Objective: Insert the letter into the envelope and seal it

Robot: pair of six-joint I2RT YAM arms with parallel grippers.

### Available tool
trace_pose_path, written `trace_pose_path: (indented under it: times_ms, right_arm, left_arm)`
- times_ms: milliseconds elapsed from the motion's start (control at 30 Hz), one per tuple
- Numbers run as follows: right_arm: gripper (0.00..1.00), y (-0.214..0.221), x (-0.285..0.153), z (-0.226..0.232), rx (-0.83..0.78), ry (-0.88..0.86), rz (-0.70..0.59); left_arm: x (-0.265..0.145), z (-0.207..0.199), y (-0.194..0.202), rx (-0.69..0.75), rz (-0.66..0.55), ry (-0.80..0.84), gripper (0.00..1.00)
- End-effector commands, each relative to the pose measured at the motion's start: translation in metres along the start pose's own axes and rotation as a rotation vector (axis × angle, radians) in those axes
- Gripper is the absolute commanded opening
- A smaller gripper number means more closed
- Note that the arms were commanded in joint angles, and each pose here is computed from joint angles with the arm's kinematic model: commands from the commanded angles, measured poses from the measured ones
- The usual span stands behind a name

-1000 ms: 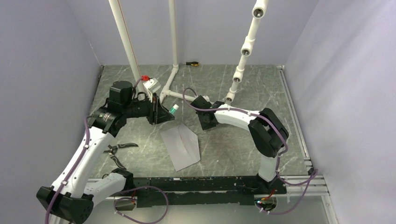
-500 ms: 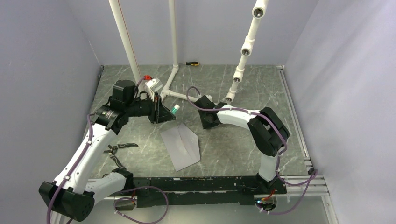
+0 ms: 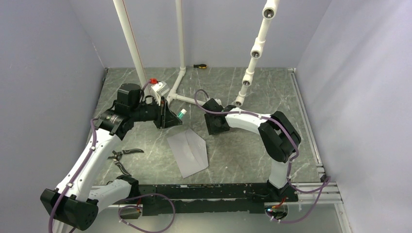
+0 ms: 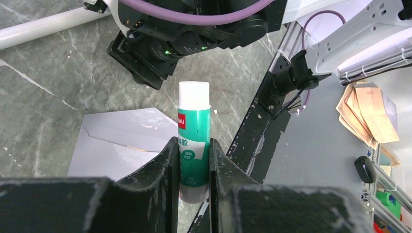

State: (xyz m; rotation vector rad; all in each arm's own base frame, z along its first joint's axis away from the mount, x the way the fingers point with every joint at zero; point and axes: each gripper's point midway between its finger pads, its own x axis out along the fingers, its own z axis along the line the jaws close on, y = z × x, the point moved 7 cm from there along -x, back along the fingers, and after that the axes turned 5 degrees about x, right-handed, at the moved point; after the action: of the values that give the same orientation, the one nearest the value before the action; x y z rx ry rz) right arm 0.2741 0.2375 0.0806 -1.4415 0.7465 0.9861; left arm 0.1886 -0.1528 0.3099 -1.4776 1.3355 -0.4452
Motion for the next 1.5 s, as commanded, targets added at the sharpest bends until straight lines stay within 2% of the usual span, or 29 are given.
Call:
trace_pose_path:
  times_ms: [0, 100, 267, 400, 533, 633, 800, 1000, 1200, 1367, 1467]
  right_arm:
    - [0.58, -0.033, -0.042, 0.009, 0.046, -0.044, -0.098]
    - [0.63, -0.053, -0.074, 0.011, 0.081, -0.070, -0.174]
    - [0.66, -0.076, -0.134, 0.018, 0.134, -0.224, -0.281]
    - [0.70, -0.086, -0.195, 0.027, 0.171, -0.490, -0.437]
    - [0.77, -0.090, -0.256, 0.032, 0.191, -0.803, -0.659]
    - [0.78, -0.091, -0.290, 0.035, 0.194, -0.978, -0.758]
    - [0.79, -0.095, -0.312, 0.050, 0.197, -1.173, -0.753]
    - [0.79, -0.106, -0.320, 0.063, 0.208, -1.275, -0.746]
    - [0.63, -0.110, -0.322, 0.067, 0.207, -1.298, -0.740]
    - [0.60, -0.109, -0.322, 0.073, 0.172, -1.352, -0.712]
    - [0.47, -0.110, -0.321, 0.075, 0.163, -1.360, -0.706]
  left_arm:
    - [-0.003, -0.002, -0.013, 0.028, -0.057, -0.023, 0.03]
    - [0.000, 0.000, -0.021, 0.004, -0.105, -0.035, 0.03]
    - [0.000, -0.003, -0.039, 0.031, -0.195, -0.028, 0.03]
    - [-0.002, -0.008, -0.055, 0.057, -0.252, 0.002, 0.03]
    - [-0.001, -0.014, -0.067, 0.074, -0.302, 0.051, 0.03]
    - [-0.001, -0.018, -0.071, 0.080, -0.324, 0.092, 0.03]
    - [-0.002, -0.024, -0.076, 0.095, -0.342, 0.159, 0.03]
    - [-0.001, -0.030, -0.081, 0.107, -0.351, 0.241, 0.03]
    - [-0.001, -0.033, -0.080, 0.105, -0.333, 0.272, 0.03]
    - [-0.002, -0.033, -0.082, 0.091, -0.338, 0.268, 0.03]
    - [-0.002, -0.035, -0.083, 0.087, -0.346, 0.272, 0.03]
